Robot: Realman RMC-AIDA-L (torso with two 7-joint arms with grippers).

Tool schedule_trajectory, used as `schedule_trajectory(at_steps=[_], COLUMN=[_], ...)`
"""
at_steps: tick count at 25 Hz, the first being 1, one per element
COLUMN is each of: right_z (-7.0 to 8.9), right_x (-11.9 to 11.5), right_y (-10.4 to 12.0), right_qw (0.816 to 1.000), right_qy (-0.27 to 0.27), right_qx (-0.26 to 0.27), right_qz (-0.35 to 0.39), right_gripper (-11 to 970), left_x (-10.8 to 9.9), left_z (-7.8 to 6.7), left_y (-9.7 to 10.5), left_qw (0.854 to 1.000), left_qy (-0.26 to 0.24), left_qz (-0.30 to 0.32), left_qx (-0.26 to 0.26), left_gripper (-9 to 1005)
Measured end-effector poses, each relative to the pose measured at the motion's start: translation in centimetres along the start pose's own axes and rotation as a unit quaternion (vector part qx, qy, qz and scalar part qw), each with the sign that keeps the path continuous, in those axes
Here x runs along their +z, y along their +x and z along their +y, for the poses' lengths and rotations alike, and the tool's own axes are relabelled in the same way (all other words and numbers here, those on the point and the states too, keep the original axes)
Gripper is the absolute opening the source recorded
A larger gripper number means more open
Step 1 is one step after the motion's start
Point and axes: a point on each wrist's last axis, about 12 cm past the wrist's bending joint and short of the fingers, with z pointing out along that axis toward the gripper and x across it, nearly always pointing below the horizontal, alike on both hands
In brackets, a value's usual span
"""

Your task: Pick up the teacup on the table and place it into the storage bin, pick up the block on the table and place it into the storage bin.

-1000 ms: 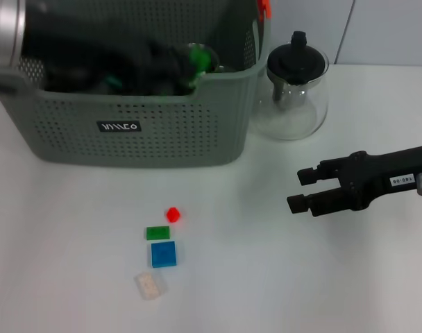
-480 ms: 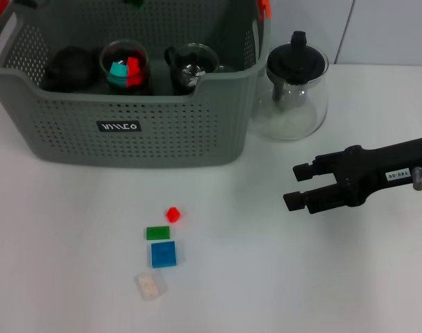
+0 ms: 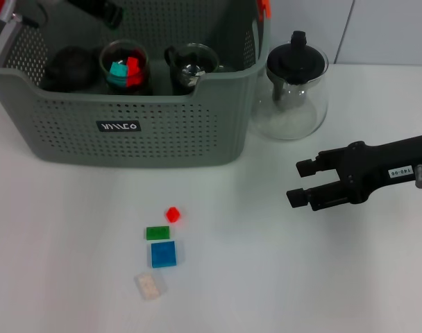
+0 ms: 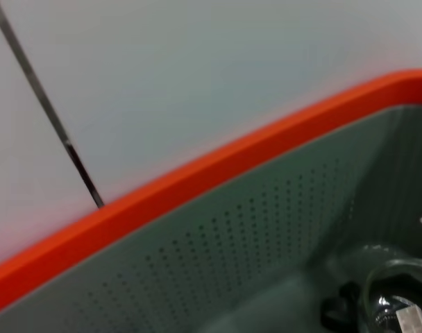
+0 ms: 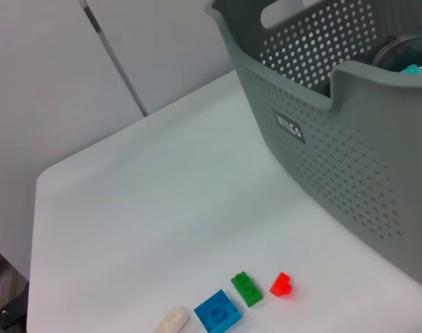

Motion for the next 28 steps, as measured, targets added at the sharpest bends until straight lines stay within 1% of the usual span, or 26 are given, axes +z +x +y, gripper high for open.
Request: schedule_trajectory(at_steps=[5, 10, 15, 18, 20, 21, 22, 24, 25, 26, 27, 28], right_z=[0.1, 0.1, 0.1, 0.1, 0.1, 0.1, 0.1, 0.1, 0.1, 0.1, 0.0, 0.0], right_x=[0.1, 0.1, 0.1, 0.1, 0.0, 0.0, 0.0, -0.1, -0.2, -0.3, -0.4, -0.5], right_y=[0.0, -0.1, -0.1, -0.1, 0.0, 0.1, 0.1, 0.2, 0.2, 0.3, 0.3, 0.4], right_qw=[1.0, 1.0, 1.0, 1.0, 1.0, 1.0, 1.0, 1.0, 1.0, 1.0, 1.0, 1.0], right_qy=[-0.004, -0.005, -0.005, -0.005, -0.005, -0.004, -0.005, -0.003, -0.003, -0.002, -0.001, -0.001], right_qx=[-0.002, -0.003, -0.003, -0.002, -0.002, -0.002, -0.002, -0.001, -0.001, -0.001, 0.0, 0.0], right_qz=[0.0, -0.001, 0.001, 0.001, 0.001, 0.002, 0.002, 0.003, 0.003, 0.004, 0.004, 0.005], right_gripper=[821, 822, 822, 822, 822, 822, 822, 822, 822, 822, 822, 822], left_x=[0.8, 1.0, 0.8, 0.2, -1.0, -2.0, -3.1, -5.9, -7.2, -9.1, -10.7, -11.7], left_z=[-1.0, -1.4, -1.7, -1.9, -2.3, -2.6, -2.9, -3.7, -4.1, -4.5, -5.0, -5.3], left_y=[0.1, -0.1, -0.5, -0.9, -1.4, -1.7, -2.0, -2.3, -2.3, -2.1, -1.7, -1.3], left_qw=[1.0, 1.0, 1.0, 1.0, 0.999, 0.999, 0.997, 0.99, 0.984, 0.973, 0.959, 0.949], left_qy=[0.002, -0.004, -0.007, -0.005, 0.005, 0.018, 0.031, 0.08, 0.108, 0.148, 0.188, 0.216], left_qz=[0.015, 0.01, 0.002, -0.006, -0.025, -0.042, -0.061, -0.112, -0.136, -0.172, -0.205, -0.224], left_qx=[0.01, 0.01, 0.016, 0.023, 0.026, 0.026, 0.025, 0.026, 0.029, 0.036, 0.047, 0.057], left_gripper=[152, 153, 247, 303, 340, 359, 399, 478, 517, 557, 636, 715])
